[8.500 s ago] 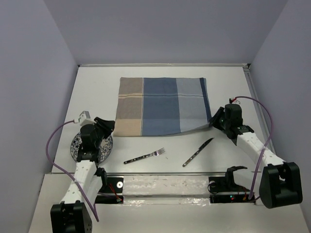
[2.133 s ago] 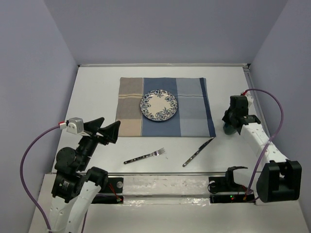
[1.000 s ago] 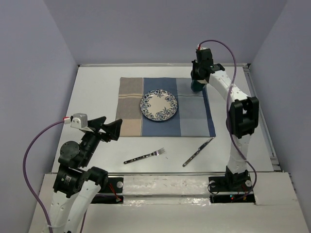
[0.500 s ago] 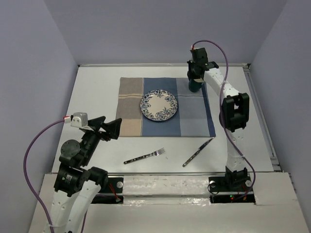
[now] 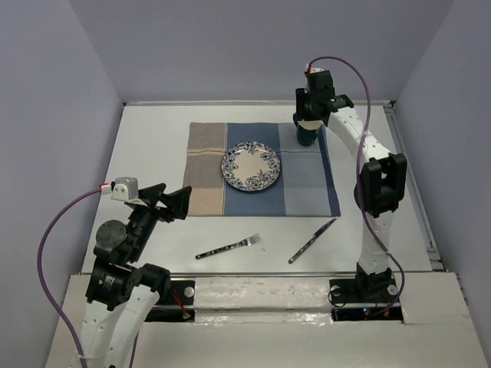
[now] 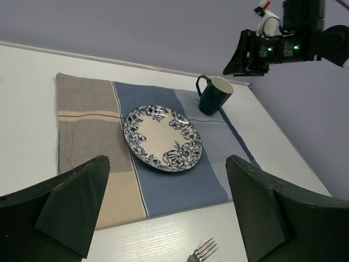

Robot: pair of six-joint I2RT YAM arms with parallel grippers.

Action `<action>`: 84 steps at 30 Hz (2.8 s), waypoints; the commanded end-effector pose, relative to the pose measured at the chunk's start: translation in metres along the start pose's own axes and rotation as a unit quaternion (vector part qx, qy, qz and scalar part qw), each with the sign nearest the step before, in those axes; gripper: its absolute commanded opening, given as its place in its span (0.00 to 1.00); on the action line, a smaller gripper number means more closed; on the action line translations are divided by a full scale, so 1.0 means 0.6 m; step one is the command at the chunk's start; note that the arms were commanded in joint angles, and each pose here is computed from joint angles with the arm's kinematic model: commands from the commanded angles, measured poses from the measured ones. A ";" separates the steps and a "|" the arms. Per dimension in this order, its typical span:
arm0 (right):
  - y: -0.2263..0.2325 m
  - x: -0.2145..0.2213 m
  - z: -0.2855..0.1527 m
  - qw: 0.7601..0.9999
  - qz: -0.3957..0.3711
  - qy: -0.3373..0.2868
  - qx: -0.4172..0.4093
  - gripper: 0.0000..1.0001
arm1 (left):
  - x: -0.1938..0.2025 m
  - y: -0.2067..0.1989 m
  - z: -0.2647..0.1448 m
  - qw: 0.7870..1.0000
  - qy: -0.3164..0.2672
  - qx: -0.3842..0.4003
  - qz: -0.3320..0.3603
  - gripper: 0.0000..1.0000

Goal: Set the dinner table for one person

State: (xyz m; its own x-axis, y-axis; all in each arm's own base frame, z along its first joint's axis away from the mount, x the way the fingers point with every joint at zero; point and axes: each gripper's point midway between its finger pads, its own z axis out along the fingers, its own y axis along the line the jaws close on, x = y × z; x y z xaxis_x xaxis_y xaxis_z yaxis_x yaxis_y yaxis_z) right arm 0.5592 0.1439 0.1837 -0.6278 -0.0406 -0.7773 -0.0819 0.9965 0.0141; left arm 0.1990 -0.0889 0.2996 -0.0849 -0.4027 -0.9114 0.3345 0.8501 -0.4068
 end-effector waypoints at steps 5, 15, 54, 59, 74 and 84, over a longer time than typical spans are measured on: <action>0.195 0.112 -0.223 0.989 0.037 -0.032 -0.142 0.52 | -0.018 -0.013 -0.001 0.999 -0.025 0.022 0.007 0.99; 0.257 0.409 -0.371 0.974 0.113 0.061 -0.186 0.52 | -0.017 -0.024 -0.003 0.999 -0.023 0.039 0.007 0.99; 0.088 0.622 -0.356 0.967 0.126 0.216 0.052 0.56 | -0.032 -0.034 -0.020 0.998 -0.045 0.053 0.008 0.99; 0.075 0.641 -0.352 0.963 0.116 0.231 0.080 0.42 | -0.031 -0.033 -0.019 0.998 -0.045 0.052 0.010 0.99; 0.083 0.542 -0.438 0.969 0.137 0.203 0.027 0.00 | -0.029 -0.030 -0.017 0.998 -0.041 0.047 0.009 0.99; 0.173 0.325 -0.548 0.975 0.124 0.085 -0.165 0.00 | -0.025 -0.029 -0.012 0.998 -0.035 0.045 0.009 0.99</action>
State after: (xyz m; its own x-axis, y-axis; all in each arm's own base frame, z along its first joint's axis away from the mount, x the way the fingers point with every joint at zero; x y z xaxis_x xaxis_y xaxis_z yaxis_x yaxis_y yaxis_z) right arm 0.1631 0.1998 0.1926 -0.8259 0.2245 -0.5172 0.0117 0.9240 0.3823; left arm 0.1856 -0.0928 0.3126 -0.0417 -0.4172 -0.9078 0.3977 0.8266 -0.3982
